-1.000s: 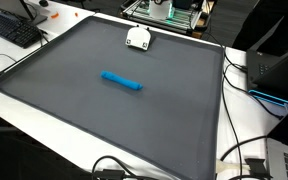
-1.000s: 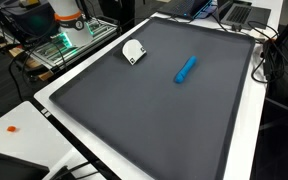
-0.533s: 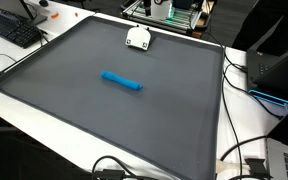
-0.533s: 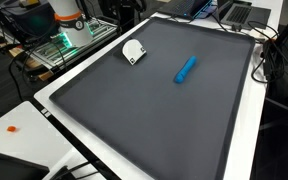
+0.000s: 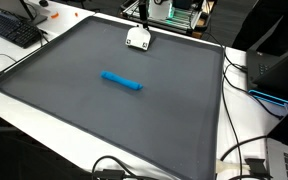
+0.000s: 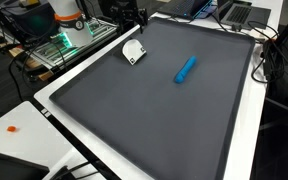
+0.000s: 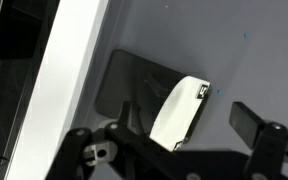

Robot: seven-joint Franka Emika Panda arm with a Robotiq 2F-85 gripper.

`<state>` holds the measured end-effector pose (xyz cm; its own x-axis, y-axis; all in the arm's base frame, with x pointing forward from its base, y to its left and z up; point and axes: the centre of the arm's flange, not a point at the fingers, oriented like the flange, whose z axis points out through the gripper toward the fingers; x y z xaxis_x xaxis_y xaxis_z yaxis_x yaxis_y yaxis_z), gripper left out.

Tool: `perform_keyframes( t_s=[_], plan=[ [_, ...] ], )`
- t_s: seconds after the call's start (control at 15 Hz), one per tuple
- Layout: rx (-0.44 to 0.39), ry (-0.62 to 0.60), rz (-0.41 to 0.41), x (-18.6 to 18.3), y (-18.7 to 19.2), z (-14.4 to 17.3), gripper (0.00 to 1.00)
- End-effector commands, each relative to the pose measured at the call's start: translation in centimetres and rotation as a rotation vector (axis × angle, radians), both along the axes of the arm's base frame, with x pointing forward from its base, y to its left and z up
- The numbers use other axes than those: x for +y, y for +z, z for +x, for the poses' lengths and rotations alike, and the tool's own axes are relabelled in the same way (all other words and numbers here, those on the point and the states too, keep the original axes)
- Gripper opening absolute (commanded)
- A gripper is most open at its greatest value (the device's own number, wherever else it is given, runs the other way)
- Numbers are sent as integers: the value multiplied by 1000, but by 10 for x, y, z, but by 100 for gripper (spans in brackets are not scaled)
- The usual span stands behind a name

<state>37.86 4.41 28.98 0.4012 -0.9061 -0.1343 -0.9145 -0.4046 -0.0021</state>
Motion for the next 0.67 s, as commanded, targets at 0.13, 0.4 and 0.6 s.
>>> perform_keyframes(
  t_s=[0.13, 0.4, 0.6],
  plan=[
    [-18, -36, 12, 0, -35, 1, 100],
    [-36, -72, -10, -2, -46, 5, 100],
    [-55, -99, -19, -3, -51, 7, 100]
  ],
)
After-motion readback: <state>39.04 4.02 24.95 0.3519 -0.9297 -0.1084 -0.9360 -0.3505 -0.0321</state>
